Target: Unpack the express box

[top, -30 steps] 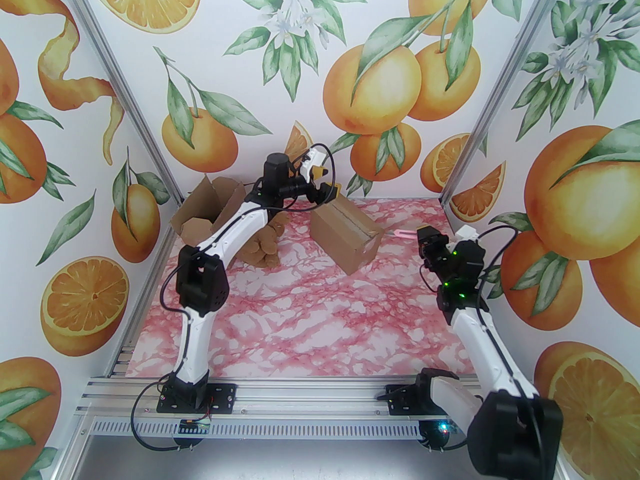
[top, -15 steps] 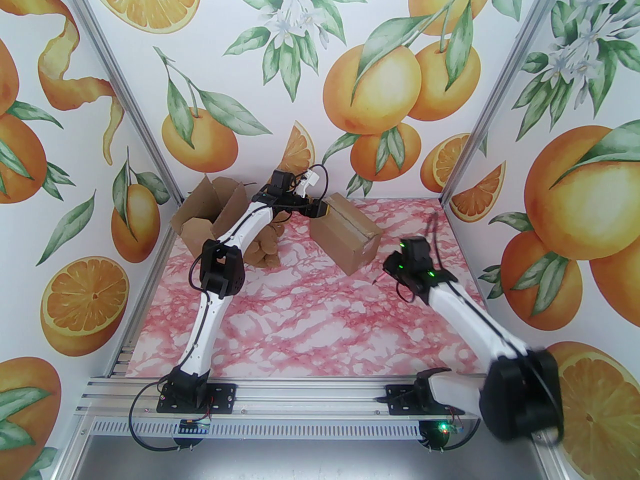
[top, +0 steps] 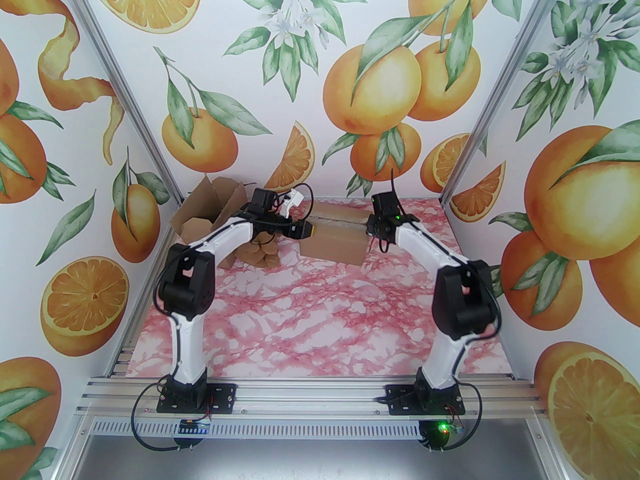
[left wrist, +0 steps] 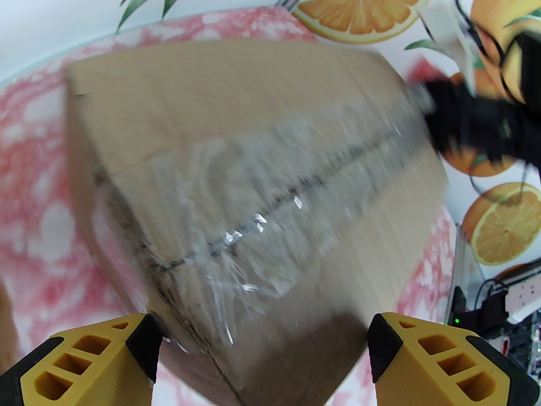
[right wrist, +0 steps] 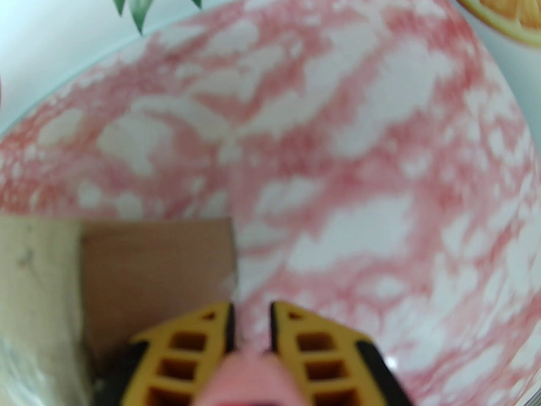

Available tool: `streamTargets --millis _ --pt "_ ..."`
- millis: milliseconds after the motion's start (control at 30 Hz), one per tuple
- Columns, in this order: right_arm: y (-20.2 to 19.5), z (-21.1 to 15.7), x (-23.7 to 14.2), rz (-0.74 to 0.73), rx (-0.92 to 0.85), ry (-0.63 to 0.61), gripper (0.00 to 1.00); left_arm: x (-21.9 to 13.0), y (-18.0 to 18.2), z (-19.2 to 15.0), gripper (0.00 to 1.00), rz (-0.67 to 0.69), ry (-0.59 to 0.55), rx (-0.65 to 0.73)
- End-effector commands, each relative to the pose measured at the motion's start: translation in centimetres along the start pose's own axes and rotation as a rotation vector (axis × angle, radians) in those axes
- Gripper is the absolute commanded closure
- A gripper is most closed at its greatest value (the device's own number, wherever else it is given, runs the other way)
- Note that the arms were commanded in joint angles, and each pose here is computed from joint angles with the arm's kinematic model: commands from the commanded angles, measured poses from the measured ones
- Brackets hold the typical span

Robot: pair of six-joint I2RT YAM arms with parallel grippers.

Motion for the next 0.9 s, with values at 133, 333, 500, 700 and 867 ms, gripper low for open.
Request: streamTargets --millis 133,333,500,700,867 --pt "4.0 6.7 1.9 0.079 -0.078 -0.056 1.00 0.2 -12.6 1.9 0.14 -0.165 -0.045 0.173" --pt "-4.1 8.3 -1.0 0.003 0.014 -0.100 1.00 -3.8 -11.9 7.3 0.14 -0.042 -0.089 0.349" --pt "-6.0 5.7 -1.9 -0.020 0.003 -0.063 1.00 -3.9 -10.0 8.9 0.14 -0.022 -0.104 0.350" --pt "-11.6 2.2 -4.6 -0.118 0.074 -0.060 1.00 0.2 -3.4 9.2 0.14 -0.048 -0.077 0.316" --pt "-13.7 -0.2 -7.5 -0.134 0.085 -0.042 1.00 2.9 -2.2 9.3 0.15 -0.105 -0.095 0.288"
Point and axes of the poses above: each hand's point on the last joint's axis, 136 mm out from that joint toward the fingers, its own x axis out along the fingers, its own y axis along the line the jaws close on, z = x × y, the point moved 2 cm from there along -x, back along the fingers, and after that the axes turned 15 degrees about x, right-handed, at the moved point
